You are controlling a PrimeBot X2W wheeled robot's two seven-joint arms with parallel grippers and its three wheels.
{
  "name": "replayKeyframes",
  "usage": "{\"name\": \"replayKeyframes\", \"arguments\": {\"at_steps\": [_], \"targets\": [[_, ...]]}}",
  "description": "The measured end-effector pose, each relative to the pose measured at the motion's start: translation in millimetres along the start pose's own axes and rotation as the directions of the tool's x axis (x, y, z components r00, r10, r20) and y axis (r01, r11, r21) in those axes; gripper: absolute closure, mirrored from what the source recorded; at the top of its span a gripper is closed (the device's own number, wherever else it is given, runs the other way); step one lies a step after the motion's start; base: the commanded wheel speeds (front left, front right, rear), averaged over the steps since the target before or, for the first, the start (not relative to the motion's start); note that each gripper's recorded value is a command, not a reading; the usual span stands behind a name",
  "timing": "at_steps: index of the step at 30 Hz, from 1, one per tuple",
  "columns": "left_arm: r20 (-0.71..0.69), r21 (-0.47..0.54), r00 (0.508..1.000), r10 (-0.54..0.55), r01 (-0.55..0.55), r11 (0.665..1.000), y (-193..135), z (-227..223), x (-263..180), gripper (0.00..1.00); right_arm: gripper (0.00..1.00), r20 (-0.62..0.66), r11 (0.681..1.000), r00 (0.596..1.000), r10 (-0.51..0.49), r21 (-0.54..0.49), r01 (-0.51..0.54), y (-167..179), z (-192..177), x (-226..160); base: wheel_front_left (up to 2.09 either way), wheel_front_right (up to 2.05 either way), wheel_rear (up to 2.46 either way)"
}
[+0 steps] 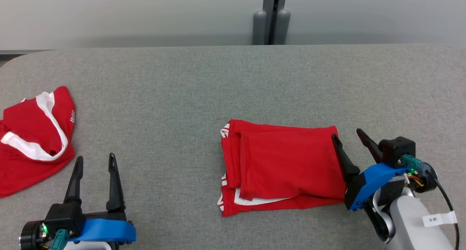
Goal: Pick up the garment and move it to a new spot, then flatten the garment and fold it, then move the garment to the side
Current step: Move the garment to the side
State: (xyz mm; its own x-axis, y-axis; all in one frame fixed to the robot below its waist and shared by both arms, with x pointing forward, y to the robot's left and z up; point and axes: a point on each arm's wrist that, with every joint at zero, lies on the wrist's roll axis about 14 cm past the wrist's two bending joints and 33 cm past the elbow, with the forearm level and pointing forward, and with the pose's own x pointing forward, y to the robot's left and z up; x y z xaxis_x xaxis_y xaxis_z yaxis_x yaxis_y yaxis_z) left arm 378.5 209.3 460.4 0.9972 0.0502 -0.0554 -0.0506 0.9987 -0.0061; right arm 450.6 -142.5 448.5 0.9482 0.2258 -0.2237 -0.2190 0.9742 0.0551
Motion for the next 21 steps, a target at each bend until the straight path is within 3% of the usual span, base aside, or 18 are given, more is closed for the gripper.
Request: {"name": "replayKeyframes", "arguments": {"at_steps": [10, 19, 20, 21], "targets": [[-0.020, -0.006, 1.000, -0.012, 0.012, 1.000, -5, -8, 10, 0.00, 0.00, -0.193, 0.998, 0.981, 0.003, 0.065, 0.010, 6, -65, 0, 0.00, 0.00, 0.00], [-0.014, -0.013, 1.000, -0.017, 0.017, 1.000, -8, -6, 14, 0.00, 0.00, -0.231, 0.987, 0.971, 0.057, 0.162, -0.019, 32, -83, -2, 0.00, 0.00, 0.00], [-0.014, -0.015, 1.000, -0.018, 0.018, 1.000, -8, -6, 15, 0.00, 0.51, -0.221, 0.985, 0.973, 0.069, 0.172, -0.031, 38, -82, -2, 0.00, 0.00, 0.00], [-0.015, -0.017, 1.000, -0.019, 0.019, 1.000, -9, -7, 15, 0.00, 0.91, -0.215, 0.982, 0.974, 0.076, 0.187, -0.035, 41, -82, -1, 0.00, 0.00, 0.00]]}}
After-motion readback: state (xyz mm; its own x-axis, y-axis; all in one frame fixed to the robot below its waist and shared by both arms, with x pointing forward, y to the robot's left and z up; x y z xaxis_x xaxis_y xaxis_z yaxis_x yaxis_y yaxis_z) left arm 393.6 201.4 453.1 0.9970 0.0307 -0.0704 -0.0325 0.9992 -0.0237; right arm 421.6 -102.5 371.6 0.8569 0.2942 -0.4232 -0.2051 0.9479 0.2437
